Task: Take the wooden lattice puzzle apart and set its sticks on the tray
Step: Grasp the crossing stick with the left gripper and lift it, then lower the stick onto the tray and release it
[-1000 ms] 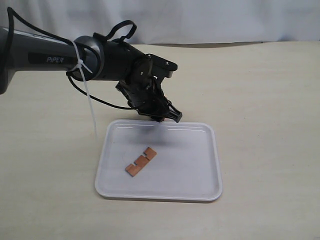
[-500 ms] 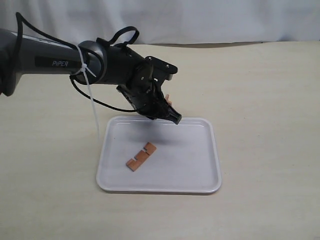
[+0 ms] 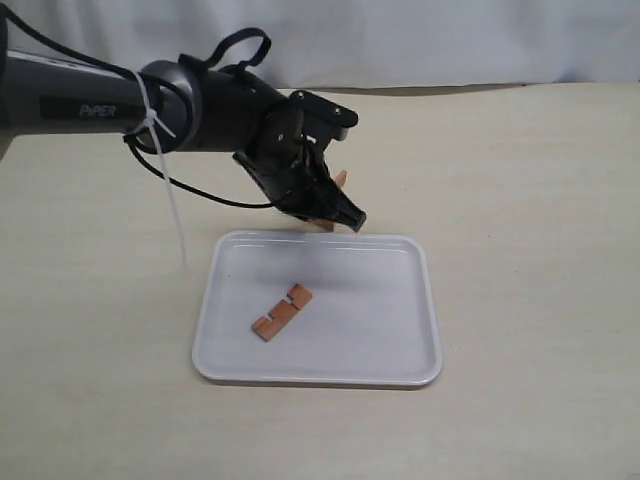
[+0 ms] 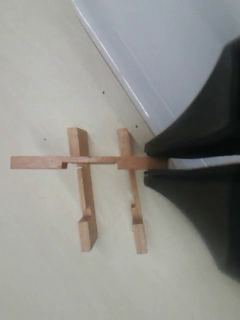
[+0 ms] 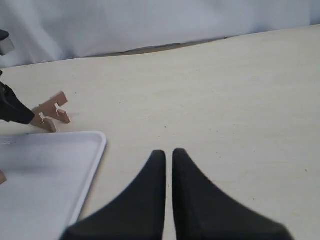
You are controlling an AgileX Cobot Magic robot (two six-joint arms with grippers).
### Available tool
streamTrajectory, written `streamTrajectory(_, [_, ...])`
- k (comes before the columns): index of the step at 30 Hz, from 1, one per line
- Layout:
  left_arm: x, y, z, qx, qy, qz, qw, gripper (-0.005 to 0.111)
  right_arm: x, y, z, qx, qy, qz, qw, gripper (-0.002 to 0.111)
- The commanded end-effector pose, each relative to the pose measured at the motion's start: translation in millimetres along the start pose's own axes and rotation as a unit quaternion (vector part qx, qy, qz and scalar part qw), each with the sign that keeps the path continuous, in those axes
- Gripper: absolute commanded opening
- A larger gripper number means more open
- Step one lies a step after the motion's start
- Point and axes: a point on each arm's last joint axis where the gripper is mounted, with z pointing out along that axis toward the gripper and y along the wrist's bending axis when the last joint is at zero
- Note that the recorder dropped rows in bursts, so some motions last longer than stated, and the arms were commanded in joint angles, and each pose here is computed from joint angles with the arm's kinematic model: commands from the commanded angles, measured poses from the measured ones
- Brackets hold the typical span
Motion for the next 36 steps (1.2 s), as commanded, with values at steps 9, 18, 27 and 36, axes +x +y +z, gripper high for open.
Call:
streamTrajectory(9, [-7, 3.4, -88, 0.008, 0.032, 0.062, 0.998, 0.0, 0, 0, 0, 0.001, -0.003, -0.003, 1.0, 0.004])
streamTrajectory(18, [28, -56.9, -110, 0.315, 0.102, 0.219, 0.918, 0.0, 0, 0, 0, 0.001, -0.003, -0.003, 1.0, 0.004])
streamTrajectory(27, [52, -69.1, -82, 0.185, 0.116, 0.249, 0.944, 0.0, 0, 0, 0, 0.001, -0.003, -0.003, 1.0, 0.004])
streamTrajectory(36, [57, -68.2, -67, 0.177, 0.141, 0.244, 0.943, 0.002, 0, 0, 0, 0.001, -0.003, -0.003, 1.0, 0.004])
